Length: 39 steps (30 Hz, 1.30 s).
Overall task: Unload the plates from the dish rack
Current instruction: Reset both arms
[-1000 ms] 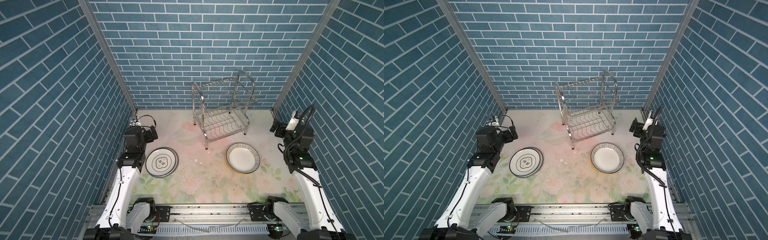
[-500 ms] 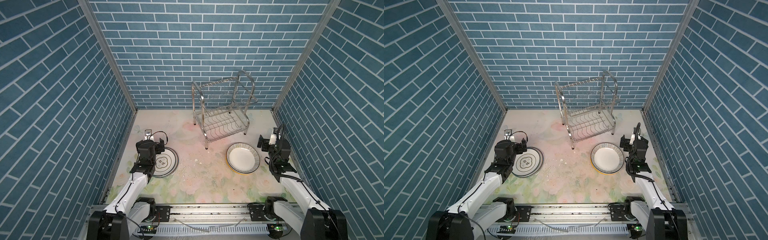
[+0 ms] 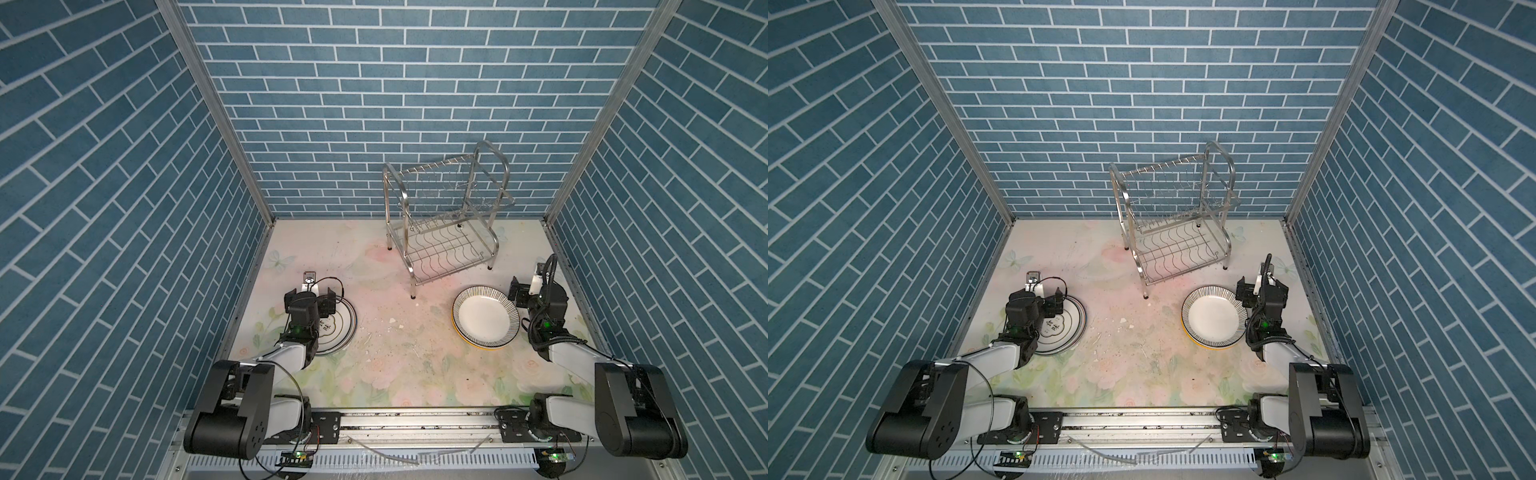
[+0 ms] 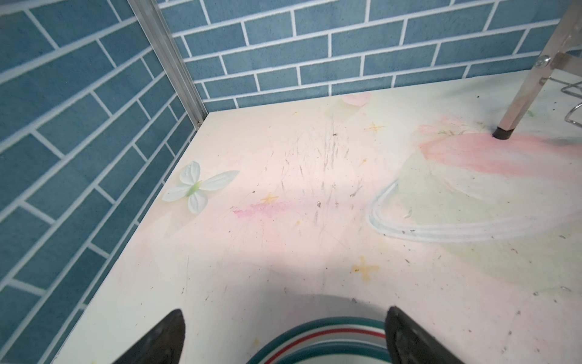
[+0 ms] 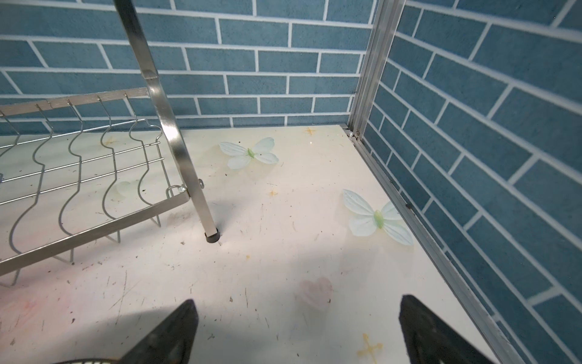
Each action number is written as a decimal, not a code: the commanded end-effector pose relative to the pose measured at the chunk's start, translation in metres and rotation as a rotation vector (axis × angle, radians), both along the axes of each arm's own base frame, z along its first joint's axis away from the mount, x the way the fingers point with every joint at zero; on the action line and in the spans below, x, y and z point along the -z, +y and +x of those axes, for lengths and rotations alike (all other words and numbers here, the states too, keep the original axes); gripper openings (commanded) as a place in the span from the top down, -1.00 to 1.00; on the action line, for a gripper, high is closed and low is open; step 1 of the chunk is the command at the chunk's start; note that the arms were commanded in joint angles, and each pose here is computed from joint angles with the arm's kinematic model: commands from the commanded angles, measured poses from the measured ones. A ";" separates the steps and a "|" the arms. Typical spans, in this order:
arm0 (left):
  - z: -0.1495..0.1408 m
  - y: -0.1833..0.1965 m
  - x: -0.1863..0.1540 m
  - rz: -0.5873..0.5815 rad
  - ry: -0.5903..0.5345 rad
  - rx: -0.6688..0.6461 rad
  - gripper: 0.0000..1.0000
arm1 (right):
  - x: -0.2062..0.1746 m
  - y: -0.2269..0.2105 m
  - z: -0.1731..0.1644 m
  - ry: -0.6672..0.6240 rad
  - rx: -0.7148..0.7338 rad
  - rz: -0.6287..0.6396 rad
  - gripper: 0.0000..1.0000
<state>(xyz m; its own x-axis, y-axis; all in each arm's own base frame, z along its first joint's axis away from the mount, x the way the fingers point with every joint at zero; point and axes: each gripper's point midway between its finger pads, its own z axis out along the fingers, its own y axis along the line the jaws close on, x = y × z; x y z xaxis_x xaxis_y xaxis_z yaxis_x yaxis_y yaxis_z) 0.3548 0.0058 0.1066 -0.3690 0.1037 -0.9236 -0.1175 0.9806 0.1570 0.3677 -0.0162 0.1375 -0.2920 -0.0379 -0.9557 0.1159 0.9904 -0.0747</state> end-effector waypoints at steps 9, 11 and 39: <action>0.012 -0.007 -0.021 0.038 -0.133 0.044 -0.99 | 0.041 0.017 0.006 -0.037 -0.124 -0.011 -0.98; 0.014 -0.009 -0.017 0.044 -0.139 0.059 -0.99 | 0.039 0.011 0.004 -0.040 -0.085 -0.002 -0.99; 0.014 -0.014 0.002 0.052 -0.156 0.091 -0.99 | 0.046 -0.003 0.022 0.046 -0.001 0.008 -0.98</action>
<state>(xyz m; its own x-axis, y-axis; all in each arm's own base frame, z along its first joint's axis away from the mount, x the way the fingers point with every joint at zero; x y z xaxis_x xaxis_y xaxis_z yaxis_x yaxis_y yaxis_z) 0.3694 -0.0054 0.1040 -0.2233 0.1727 -0.9593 -0.0665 0.9792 0.1917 0.3786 -0.0166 0.0838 -0.3386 -0.0327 -0.9404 0.0984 0.9927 -0.0699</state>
